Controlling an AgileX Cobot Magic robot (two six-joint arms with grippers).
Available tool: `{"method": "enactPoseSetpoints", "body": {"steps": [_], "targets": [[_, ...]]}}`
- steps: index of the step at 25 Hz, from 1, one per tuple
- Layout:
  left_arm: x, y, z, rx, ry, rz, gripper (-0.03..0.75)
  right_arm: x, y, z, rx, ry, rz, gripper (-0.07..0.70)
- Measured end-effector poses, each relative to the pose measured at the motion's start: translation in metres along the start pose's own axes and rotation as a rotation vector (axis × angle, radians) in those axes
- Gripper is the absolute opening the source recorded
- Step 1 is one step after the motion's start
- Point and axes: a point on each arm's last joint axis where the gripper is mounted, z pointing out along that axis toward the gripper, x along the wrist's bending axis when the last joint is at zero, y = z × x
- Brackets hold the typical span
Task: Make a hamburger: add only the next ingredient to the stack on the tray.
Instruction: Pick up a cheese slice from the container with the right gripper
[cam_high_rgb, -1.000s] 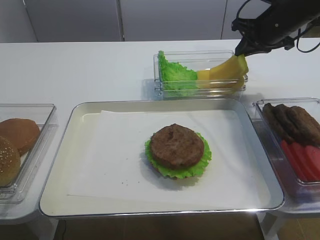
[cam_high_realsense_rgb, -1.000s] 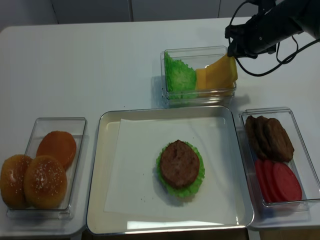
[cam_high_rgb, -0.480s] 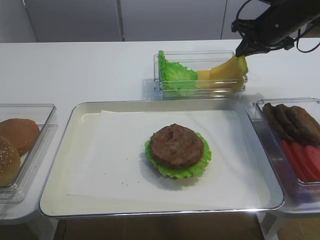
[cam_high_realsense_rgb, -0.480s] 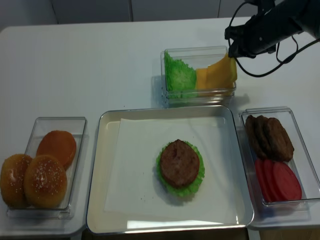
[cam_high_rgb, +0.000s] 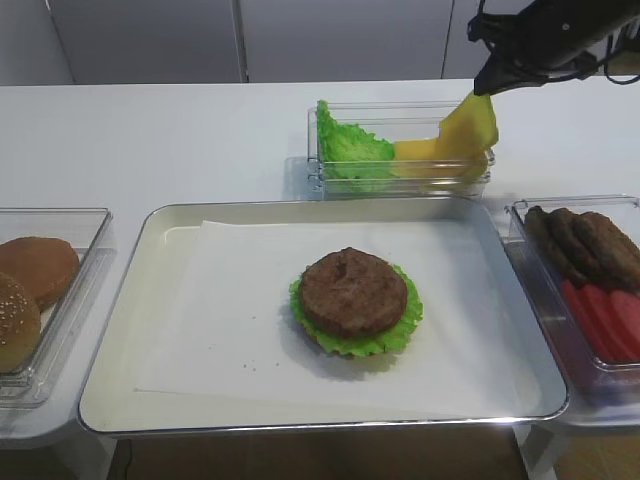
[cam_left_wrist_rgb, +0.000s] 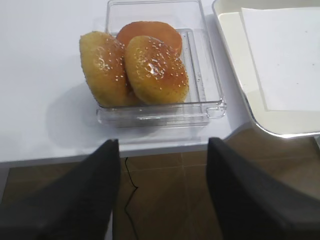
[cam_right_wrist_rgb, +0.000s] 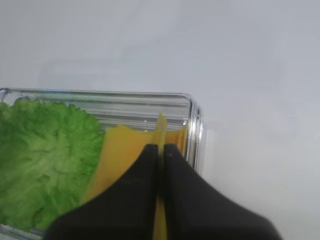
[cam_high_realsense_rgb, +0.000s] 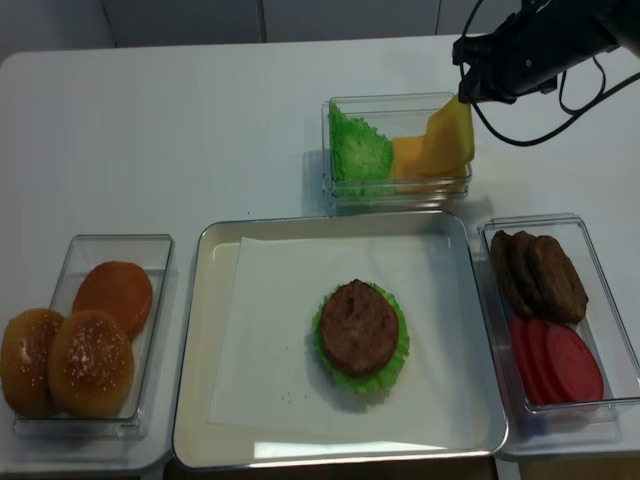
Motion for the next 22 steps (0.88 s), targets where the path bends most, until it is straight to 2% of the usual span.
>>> {"method": "enactPoseSetpoints", "body": {"steps": [22], "targets": [[0.000,0.000,0.000,0.000,0.000,0.000,0.410,0.028,0.006,-0.051,-0.041,0.039,-0.058,0.039]]}}
